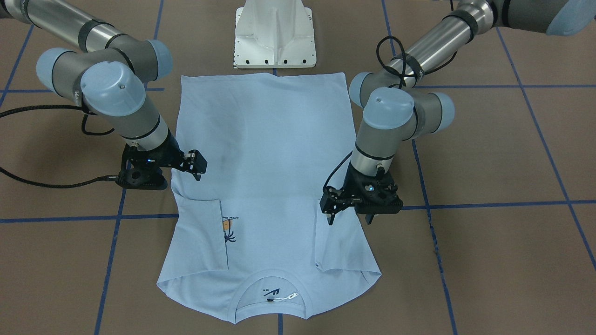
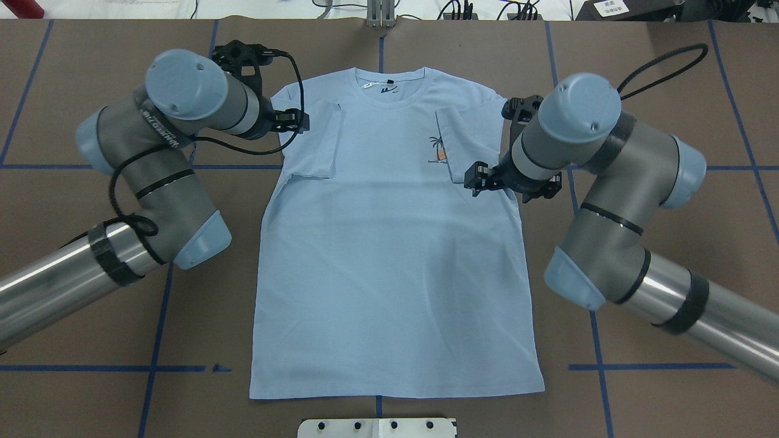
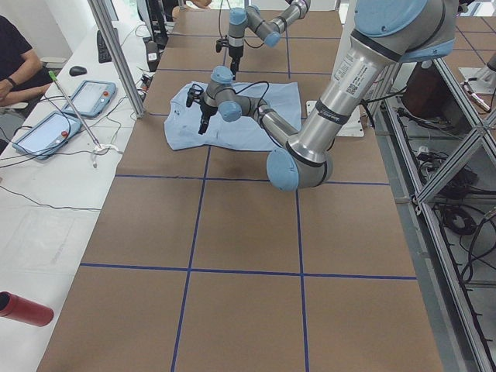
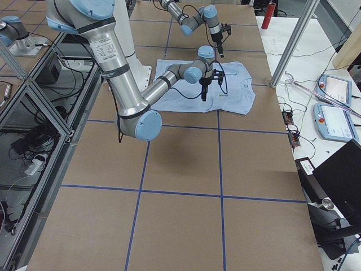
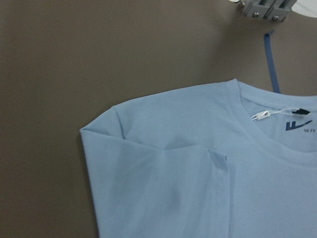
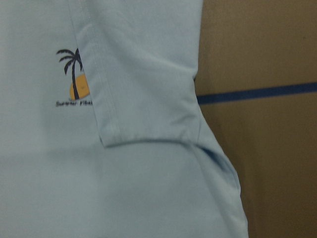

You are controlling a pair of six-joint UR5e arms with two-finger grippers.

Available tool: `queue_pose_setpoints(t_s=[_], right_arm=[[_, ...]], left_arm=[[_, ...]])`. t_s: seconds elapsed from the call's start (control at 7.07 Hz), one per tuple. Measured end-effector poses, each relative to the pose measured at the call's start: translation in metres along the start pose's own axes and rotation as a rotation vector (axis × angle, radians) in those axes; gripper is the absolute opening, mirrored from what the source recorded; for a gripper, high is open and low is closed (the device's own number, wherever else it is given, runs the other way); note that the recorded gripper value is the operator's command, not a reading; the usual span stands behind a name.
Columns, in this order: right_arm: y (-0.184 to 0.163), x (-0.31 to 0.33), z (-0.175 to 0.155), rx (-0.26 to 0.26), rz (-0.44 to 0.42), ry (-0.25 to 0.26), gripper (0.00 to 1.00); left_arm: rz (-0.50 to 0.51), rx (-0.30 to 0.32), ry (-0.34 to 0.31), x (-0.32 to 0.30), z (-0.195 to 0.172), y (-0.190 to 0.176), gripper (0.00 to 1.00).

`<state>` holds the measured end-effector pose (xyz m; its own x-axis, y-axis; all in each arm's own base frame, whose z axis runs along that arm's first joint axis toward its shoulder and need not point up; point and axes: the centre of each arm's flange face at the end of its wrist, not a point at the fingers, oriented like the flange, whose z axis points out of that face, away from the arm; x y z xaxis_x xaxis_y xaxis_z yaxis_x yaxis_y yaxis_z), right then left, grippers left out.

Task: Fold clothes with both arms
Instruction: 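Move both grippers to the hem corners nearest the robot and grasp them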

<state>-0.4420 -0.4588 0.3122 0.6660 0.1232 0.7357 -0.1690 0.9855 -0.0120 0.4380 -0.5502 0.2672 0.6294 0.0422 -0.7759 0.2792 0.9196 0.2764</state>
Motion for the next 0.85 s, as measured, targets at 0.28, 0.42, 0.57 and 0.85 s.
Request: queue_pose_setpoints(t_s=[0.28, 0.42, 0.57, 0.85], right_arm=[[0.110, 0.012, -0.006, -0.012, 0.045, -0.022, 1.00], [0.159, 0.022, -0.012, -0.031, 0.055, -0.027, 1.00], [0.199, 0.029, -0.013, -0.042, 0.064, -0.027, 1.00], [0.255, 0.037, -0.001, -0.069, 0.067, -0.002, 1.00]], left_arm=[[0.024, -0.031, 0.022, -0.021, -0.053, 0.028, 1.00], [0.027, -0.032, 0.031, -0.024, -0.065, 0.033, 1.00], [0.029, -0.030, 0.036, -0.025, -0.070, 0.035, 1.00], [0.030, -0.026, 0.043, -0.024, -0.075, 0.035, 1.00]])
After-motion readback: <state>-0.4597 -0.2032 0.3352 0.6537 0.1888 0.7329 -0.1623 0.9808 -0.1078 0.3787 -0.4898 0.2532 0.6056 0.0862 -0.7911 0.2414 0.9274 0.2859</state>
